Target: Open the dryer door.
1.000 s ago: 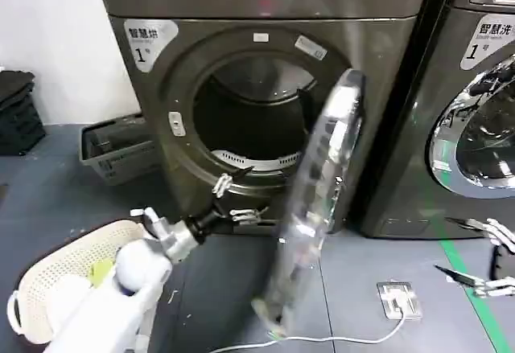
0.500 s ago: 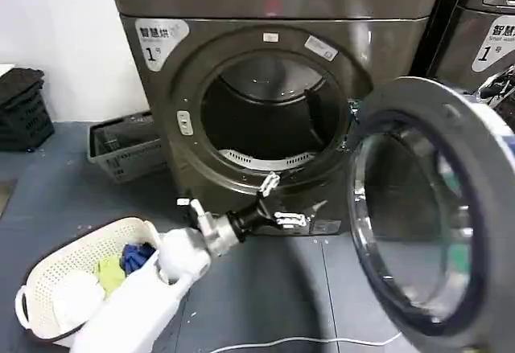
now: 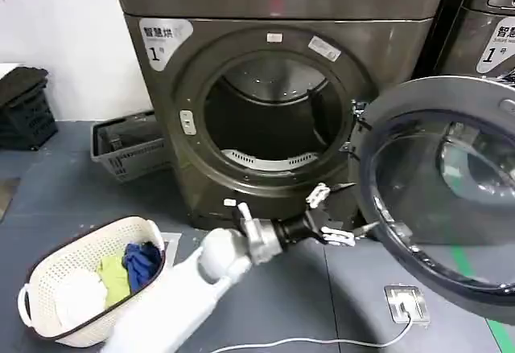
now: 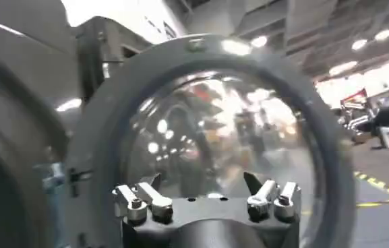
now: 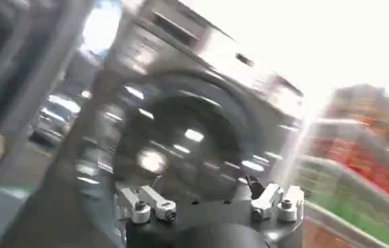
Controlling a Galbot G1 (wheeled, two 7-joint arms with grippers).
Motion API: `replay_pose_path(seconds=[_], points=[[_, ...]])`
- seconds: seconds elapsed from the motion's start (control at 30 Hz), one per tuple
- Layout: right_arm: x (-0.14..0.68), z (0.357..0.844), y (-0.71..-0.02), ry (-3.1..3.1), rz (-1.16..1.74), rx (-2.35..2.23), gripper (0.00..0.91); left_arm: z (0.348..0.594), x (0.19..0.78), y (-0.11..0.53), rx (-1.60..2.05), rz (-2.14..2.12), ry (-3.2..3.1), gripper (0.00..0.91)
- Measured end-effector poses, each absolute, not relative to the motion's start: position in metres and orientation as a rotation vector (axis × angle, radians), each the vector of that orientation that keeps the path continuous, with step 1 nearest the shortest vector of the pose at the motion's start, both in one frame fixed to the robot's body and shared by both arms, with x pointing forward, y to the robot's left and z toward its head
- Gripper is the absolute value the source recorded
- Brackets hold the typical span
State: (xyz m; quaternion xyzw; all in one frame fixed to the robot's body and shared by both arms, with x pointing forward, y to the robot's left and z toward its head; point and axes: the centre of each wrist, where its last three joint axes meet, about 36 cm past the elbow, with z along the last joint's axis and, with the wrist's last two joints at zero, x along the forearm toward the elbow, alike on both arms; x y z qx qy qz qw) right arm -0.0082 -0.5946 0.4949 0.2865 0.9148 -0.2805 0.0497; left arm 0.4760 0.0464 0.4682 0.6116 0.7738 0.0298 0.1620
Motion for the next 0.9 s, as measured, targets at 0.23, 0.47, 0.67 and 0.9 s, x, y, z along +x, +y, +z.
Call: replay_pose_path(seconds=[0.23,0.47,0.67,0.9], points=[[-0.059,0.49,-0.576,2.626,-0.956,1.402,0.907,0.472,0.474,0.0,1.832,0.074,2.121,0.907],[-0.089,0.489,-0.555,2.461,-0.962,1.705,0.907,0.48,0.471,-0.044,1.9,0.115,2.047,0.907],[-0.093,0.502,-0.548,2.399,-0.983,1.822,0.907,0.49,0.467,-0.081,1.942,0.138,2.009,0.907],[-0.095,0.514,-0.547,2.255,-1.073,2.002,0.907,0.503,0.463,-0.123,1.955,0.16,1.989,0.907]])
